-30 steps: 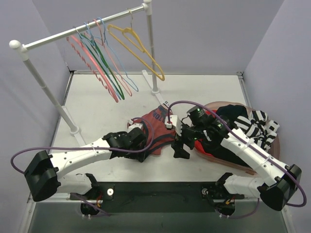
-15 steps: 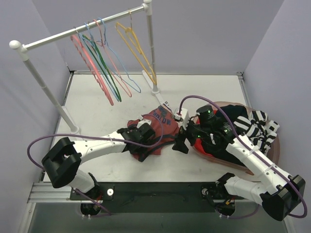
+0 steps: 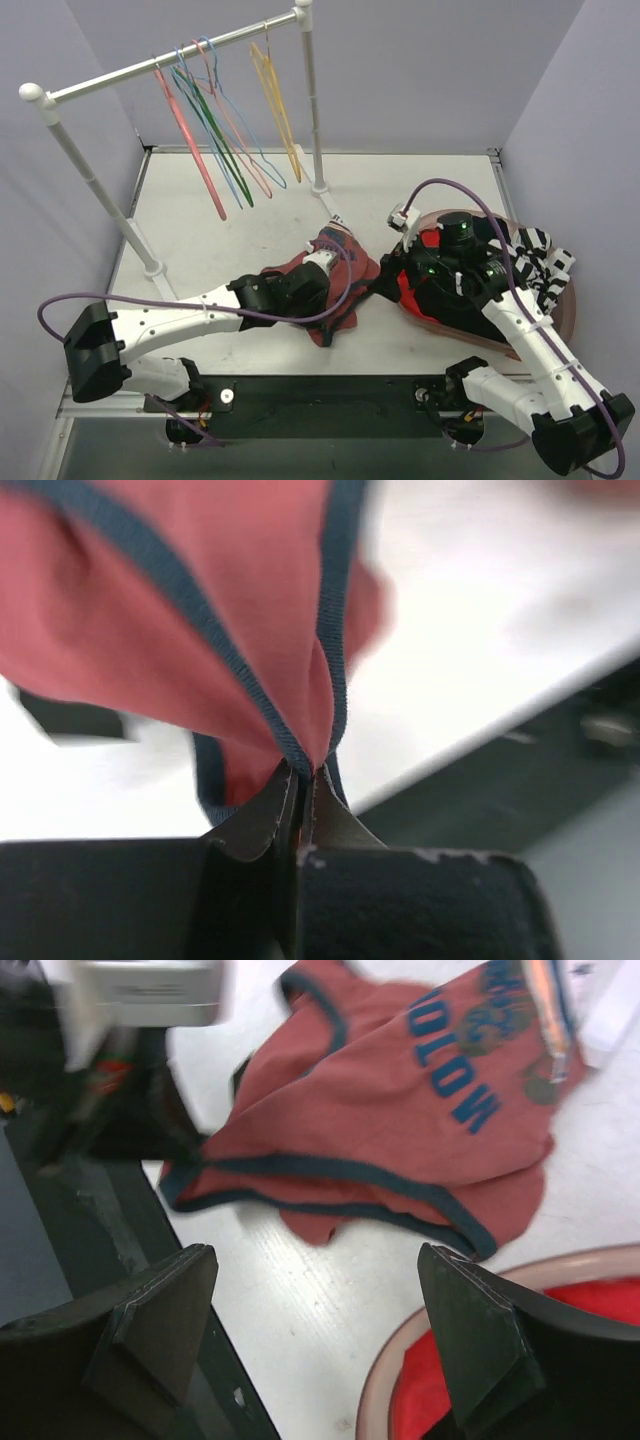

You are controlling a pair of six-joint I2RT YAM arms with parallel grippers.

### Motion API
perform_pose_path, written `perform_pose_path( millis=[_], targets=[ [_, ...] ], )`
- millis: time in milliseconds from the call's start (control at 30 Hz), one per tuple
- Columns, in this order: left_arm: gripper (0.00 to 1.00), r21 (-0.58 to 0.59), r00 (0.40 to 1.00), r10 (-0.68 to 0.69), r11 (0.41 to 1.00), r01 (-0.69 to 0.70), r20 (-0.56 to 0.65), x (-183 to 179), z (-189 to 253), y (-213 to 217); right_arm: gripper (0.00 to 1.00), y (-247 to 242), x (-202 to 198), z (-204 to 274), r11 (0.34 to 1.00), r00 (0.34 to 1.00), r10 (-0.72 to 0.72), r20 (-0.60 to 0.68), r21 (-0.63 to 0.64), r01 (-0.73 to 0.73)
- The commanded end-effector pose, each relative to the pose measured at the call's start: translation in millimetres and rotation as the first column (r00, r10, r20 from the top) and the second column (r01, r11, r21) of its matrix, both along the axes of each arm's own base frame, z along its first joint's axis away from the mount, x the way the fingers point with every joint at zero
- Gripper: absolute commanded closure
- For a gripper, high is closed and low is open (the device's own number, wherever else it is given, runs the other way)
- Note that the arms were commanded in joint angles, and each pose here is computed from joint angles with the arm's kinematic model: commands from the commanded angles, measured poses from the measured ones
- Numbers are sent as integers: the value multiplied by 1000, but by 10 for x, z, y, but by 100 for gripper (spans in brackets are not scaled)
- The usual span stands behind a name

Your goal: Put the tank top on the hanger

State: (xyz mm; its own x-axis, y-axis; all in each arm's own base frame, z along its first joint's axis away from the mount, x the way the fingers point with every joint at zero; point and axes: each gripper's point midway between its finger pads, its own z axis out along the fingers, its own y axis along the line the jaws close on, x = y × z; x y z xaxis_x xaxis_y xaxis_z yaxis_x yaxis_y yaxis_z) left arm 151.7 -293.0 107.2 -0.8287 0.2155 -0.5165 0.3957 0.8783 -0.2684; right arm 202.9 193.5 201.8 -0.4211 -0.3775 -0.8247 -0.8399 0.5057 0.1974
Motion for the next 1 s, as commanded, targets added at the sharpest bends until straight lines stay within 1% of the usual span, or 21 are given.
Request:
perform_pose_path(
  millis=[0,67,100,133,167,200,233,267,300,367,467,500,533,567,633,700,733,767,867,900,967],
  targets=[
    [100,-365,996,-60,931,33,-64,-350,692,-723,16,-96,72,285,992,996,-80,29,96,77],
    [100,-416,993,-87,908,44,-85,-424,669,-943,16,-201,79,273,987,992,-126,18,103,124],
    [100,-438,985,-120,897,55,-121,-504,661,-1022,16,-225,65,270,985,990,-138,8,110,136],
    [95,-436,981,-138,897,65,-139,-523,582,-1108,17,-248,39,291,983,989,-145,11,118,143],
    [76,-432,978,-146,899,68,-151,-537,559,-1133,17,-279,7,259,982,988,-153,-5,114,152],
    [65,-427,977,-154,901,76,-150,-536,587,-1153,17,-284,-36,236,982,989,-146,-14,116,147],
    [56,-390,981,-126,919,59,-148,-509,543,-1074,17,-291,-80,231,983,990,-140,-17,118,141],
    [42,-384,985,-108,922,49,-133,-475,575,-1029,18,-296,-137,198,985,991,-130,-33,112,133],
    [38,-361,989,-87,932,37,-123,-459,525,-920,18,-294,-181,152,986,992,-121,-47,108,125],
    [30,-360,997,-18,933,-11,-77,-364,615,-663,18,-273,-267,98,989,993,-91,-70,110,98],
    [29,-359,994,79,928,-103,-81,-260,554,-191,19,-237,-387,-82,996,995,-32,-91,75,39],
    [29,-362,989,110,922,-137,-96,-241,532,-74,19,-171,-477,-131,998,996,26,-87,58,-21],
    [29,-342,979,173,918,-202,-112,-178,420,198,18,-155,-512,-210,998,994,48,-100,34,-45],
    [29,-331,970,208,913,-238,-124,-160,368,328,18,-154,-544,-273,997,993,81,-87,-6,-82],
    [29,-293,927,333,881,-371,-172,-62,187,713,18,-61,-679,-385,982,980,174,-102,-63,-180],
    [29,-261,892,396,857,-444,-217,-24,85,934,18,-42,-673,-483,965,974,213,-77,-142,-223],
    [28,-231,879,412,855,-464,-242,-61,32,1039,19,41,-747,-559,944,960,267,-87,-179,-279],
    [28,-204,856,454,839,-504,-246,3,-28,1172,19,54,-664,-596,937,966,255,-49,-232,-260],
    [29,-138,838,480,840,-524,-257,40,-124,1322,21,271,-687,-732,909,952,305,-30,-290,-301],
    [28,-131,840,476,844,-520,-261,55,-132,1327,21,293,-647,-784,911,962,271,-23,-316,-264],
    [29,-81,847,464,863,-498,-260,85,-214,1359,23,419,-656,-872,908,962,272,-19,-325,-263]
  ],
)
